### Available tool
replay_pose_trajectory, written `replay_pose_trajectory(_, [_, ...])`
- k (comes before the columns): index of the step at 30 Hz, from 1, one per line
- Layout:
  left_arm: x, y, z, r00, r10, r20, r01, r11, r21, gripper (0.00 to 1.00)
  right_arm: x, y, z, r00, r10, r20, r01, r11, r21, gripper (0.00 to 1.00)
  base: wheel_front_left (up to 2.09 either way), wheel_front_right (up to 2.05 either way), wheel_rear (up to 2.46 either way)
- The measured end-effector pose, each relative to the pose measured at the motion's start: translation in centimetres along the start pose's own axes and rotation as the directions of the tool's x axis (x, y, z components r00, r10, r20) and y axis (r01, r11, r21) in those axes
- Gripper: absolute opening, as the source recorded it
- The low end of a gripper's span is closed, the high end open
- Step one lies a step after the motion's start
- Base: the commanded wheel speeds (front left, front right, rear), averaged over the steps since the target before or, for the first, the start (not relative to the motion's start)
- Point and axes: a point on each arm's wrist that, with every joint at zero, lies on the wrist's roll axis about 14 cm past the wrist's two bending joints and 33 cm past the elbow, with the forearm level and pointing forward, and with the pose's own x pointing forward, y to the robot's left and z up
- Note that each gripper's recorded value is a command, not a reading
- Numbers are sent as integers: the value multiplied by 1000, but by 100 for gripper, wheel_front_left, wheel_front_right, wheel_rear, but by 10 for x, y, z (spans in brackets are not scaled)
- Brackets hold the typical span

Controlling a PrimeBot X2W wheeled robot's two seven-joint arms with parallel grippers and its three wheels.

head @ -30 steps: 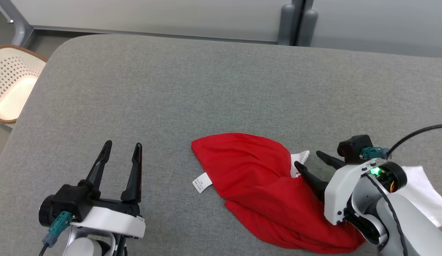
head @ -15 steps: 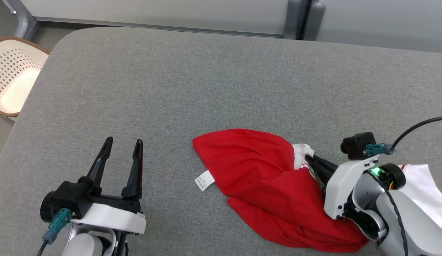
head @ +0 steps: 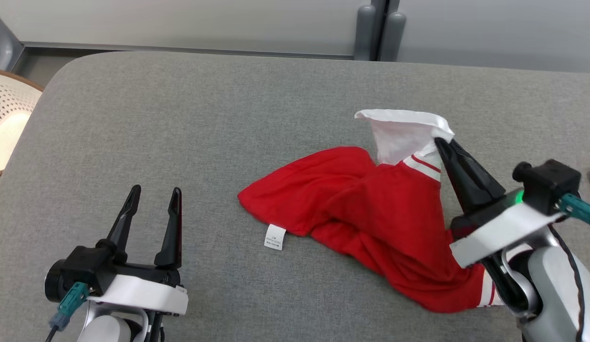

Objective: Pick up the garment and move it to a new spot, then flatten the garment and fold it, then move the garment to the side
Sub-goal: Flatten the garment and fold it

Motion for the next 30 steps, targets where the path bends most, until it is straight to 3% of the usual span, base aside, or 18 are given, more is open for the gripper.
replay_pose_trajectory(4, [1,-5,1,1000,-17,4,17,1000,0,100,-33,-7,18,988,-90,126,90,996,5,0,0,0,0])
replay_pose_trajectory(7, [2,-9,1,999,-33,3,33,999,2,100,-66,-14,7,967,-206,147,196,977,81,0,0,0,0])
replay_pose_trajectory(14, [1,-12,-2,999,-46,-13,46,999,5,100,-150,-17,-78,897,-437,-67,438,857,272,0,0,0,0])
replay_pose_trajectory(15, [0,-13,-3,999,-48,-17,49,999,4,100,-158,-15,-90,887,-452,-98,459,835,303,6,0,0,0])
replay_pose_trajectory(17, [1,-14,-2,999,-50,-14,50,999,4,100,-169,-9,-110,873,-460,-161,487,812,322,96,0,0,0])
replay_pose_trajectory(18, [2,-15,-1,999,-52,-13,52,999,3,100,-171,-10,-112,866,-473,-160,498,798,338,96,0,0,0])
replay_pose_trajectory(21, [0,-15,-4,998,-52,-23,52,999,0,100,-172,-18,-107,859,-497,-126,509,799,320,100,0,0,0])
replay_pose_trajectory(30, [-9,-9,1,1000,-24,-14,24,1000,5,100,-158,-39,-26,882,-457,116,447,889,103,100,0,0,0])
